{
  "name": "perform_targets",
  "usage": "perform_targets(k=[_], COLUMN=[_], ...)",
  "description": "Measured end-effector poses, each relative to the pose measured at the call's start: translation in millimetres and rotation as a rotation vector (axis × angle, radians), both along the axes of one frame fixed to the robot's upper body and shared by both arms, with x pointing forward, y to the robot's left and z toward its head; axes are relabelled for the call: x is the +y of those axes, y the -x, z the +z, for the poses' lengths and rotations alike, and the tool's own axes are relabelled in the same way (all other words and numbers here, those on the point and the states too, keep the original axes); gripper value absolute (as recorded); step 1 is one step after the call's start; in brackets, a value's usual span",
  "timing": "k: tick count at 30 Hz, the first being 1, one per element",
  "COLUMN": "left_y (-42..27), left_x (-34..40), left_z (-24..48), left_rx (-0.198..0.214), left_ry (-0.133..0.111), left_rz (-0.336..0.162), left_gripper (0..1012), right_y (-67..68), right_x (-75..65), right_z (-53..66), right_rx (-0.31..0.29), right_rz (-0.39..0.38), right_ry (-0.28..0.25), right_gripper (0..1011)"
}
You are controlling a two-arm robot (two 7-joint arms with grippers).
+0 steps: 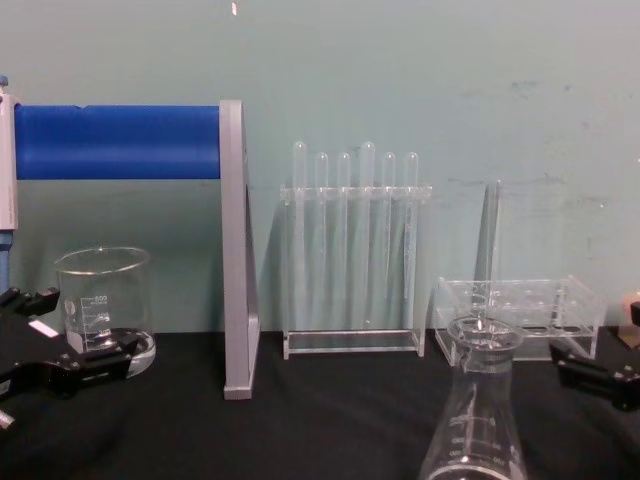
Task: Grasp the erlenmeyer flask with one hand, shake it three times, then place it back.
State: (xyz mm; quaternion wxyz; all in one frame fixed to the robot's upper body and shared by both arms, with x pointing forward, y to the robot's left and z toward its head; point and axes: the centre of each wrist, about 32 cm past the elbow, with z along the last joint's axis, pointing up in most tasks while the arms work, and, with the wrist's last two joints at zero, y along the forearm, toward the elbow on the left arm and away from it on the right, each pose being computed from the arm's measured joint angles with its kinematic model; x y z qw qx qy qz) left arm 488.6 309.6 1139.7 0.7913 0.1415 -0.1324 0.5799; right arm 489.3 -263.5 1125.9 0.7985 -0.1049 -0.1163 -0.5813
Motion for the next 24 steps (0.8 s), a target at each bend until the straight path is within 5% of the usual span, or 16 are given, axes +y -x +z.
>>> perform_targets(k=[24], left_y=[0.0], left_x=[0.0], left_z=[0.0], left_rx=[0.000], left_ry=[0.000], left_rz=[0.000], left_gripper=[1001], right_y=[-0.1], right_x=[-0.2], right_z=[0.2], right_rx=[0.002], right_rz=[0.000], right_ry=[0.001], right_gripper=[1000])
